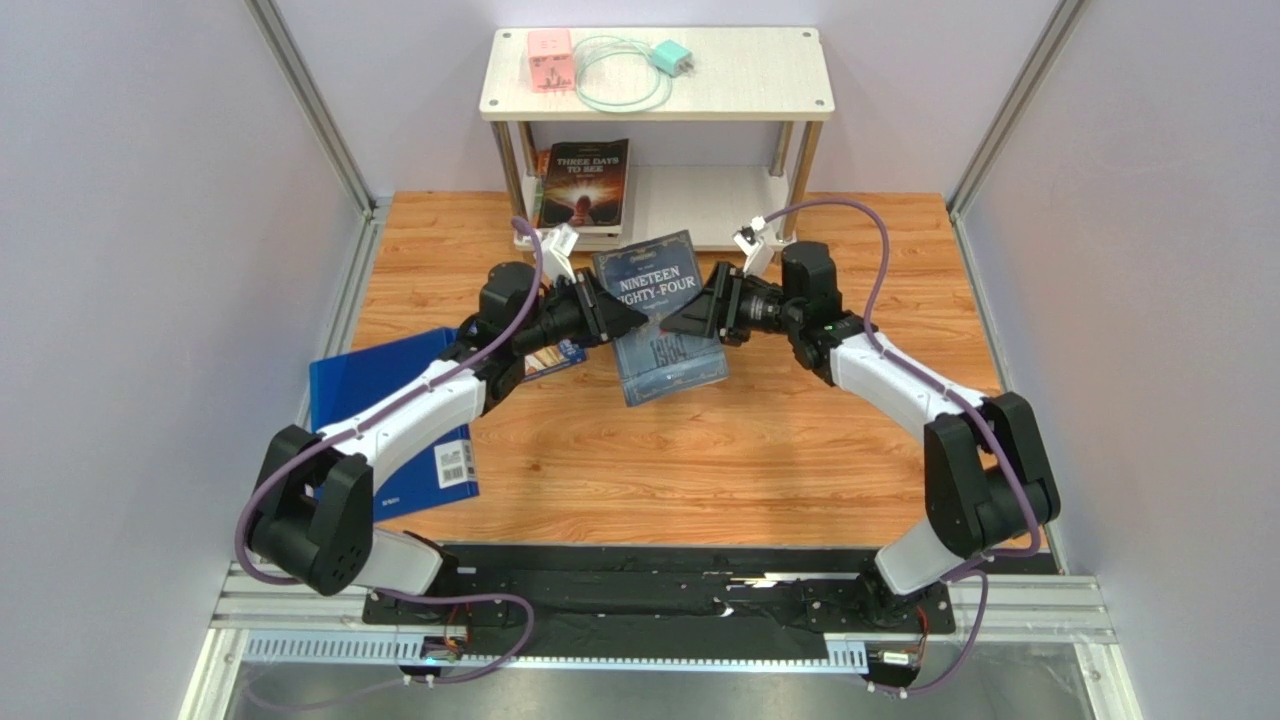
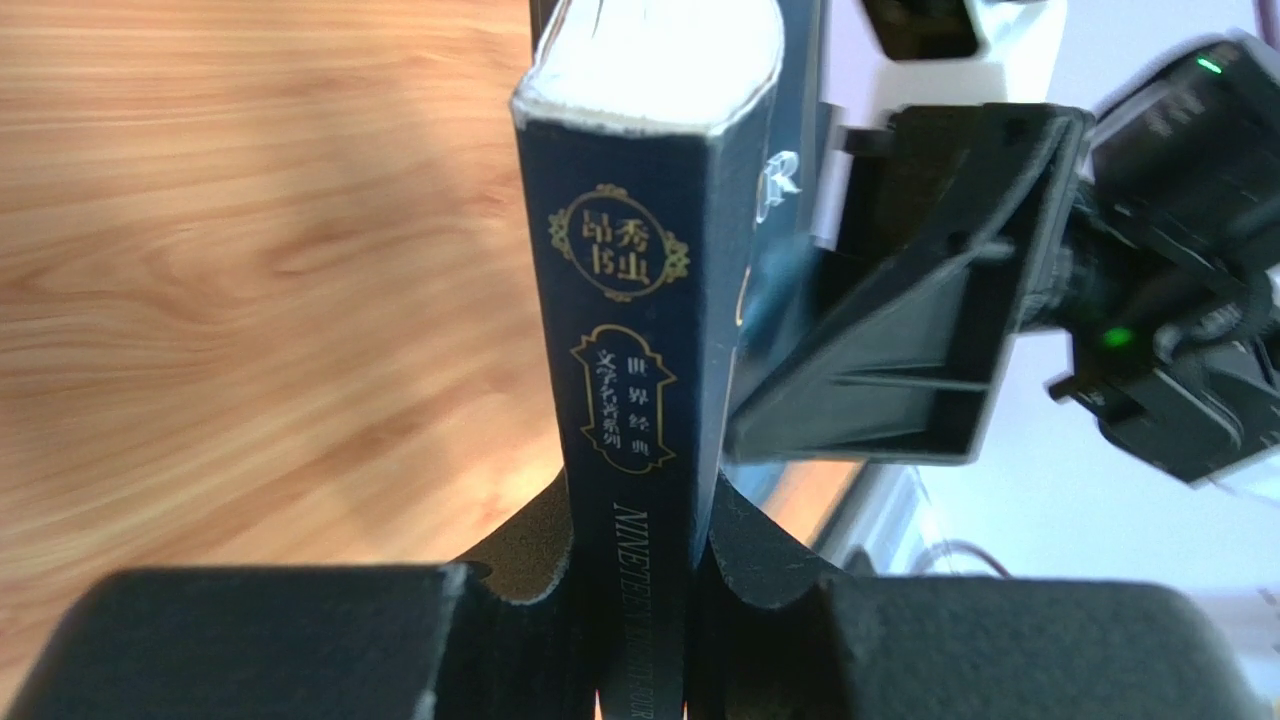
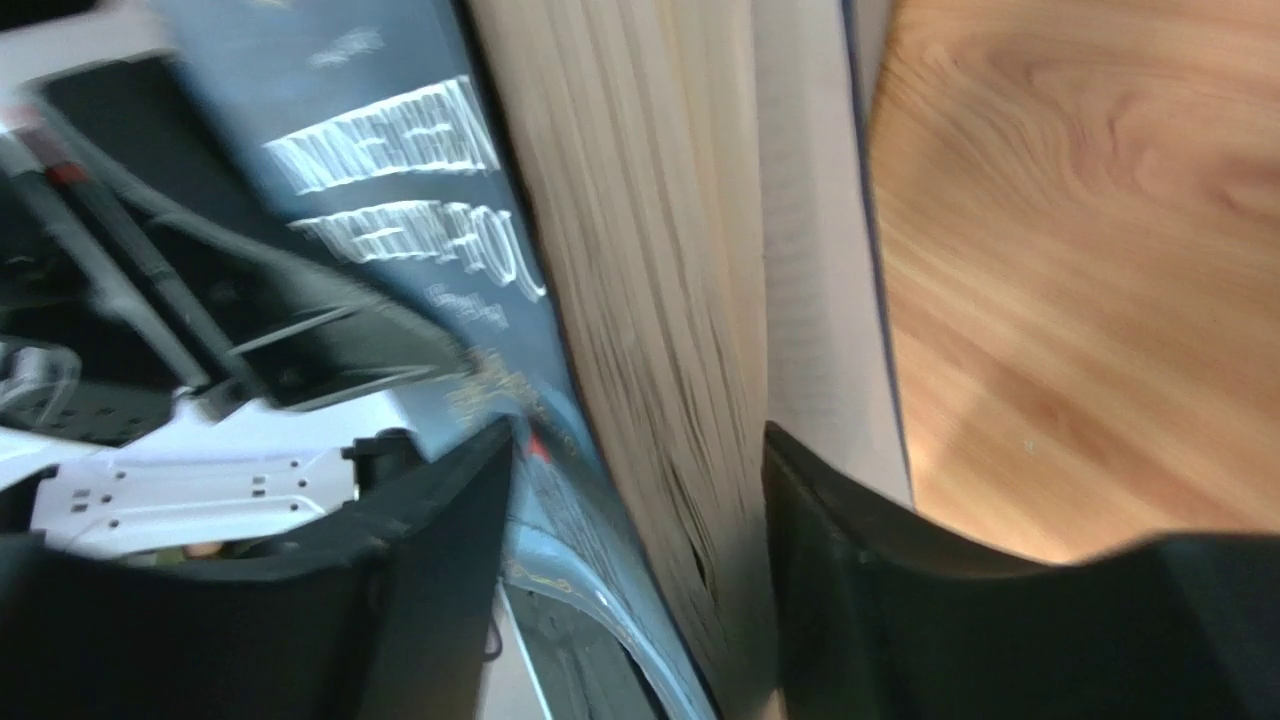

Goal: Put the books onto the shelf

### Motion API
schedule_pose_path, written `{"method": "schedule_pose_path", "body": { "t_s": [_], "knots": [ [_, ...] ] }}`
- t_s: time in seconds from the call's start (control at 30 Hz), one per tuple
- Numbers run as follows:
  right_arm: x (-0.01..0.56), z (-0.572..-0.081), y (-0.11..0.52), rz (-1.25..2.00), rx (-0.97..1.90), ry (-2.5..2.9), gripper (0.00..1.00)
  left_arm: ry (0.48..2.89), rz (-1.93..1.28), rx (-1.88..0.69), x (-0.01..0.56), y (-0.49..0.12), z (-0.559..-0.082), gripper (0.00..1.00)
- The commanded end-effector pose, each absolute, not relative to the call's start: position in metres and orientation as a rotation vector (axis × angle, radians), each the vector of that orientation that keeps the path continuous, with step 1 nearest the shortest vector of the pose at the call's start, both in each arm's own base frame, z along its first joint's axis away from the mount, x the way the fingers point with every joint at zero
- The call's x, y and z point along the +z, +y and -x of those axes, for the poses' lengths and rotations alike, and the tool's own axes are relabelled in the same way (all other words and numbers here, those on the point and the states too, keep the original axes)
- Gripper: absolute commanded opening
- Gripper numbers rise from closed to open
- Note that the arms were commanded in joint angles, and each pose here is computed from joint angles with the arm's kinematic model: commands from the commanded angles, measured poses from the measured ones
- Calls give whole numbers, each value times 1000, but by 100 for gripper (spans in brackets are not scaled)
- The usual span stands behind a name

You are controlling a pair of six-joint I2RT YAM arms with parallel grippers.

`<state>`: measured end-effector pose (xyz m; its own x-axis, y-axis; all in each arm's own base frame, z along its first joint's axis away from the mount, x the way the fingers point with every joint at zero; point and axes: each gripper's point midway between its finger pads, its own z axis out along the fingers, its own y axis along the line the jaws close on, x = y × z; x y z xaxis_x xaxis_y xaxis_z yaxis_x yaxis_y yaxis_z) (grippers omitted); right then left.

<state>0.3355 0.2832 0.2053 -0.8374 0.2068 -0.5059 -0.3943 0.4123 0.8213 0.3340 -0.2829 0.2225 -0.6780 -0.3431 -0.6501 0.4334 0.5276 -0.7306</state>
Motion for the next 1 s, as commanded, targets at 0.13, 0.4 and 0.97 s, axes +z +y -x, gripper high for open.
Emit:
{"method": "schedule_pose_path", "body": {
  "t_s": [0.13, 0.4, 0.97],
  "knots": [
    [220, -323, 261, 238, 1258, 2119, 84, 1722, -295, -1193, 331, -281, -314, 0],
    [244, -307, 240, 269, 1292, 1888, 100, 1680, -324, -1223, 365, -281, -304, 0],
    [244, -279, 232, 278, 1443, 1683, 100, 1643, -424, -1418, 378, -314, -295, 0]
  ]
}}
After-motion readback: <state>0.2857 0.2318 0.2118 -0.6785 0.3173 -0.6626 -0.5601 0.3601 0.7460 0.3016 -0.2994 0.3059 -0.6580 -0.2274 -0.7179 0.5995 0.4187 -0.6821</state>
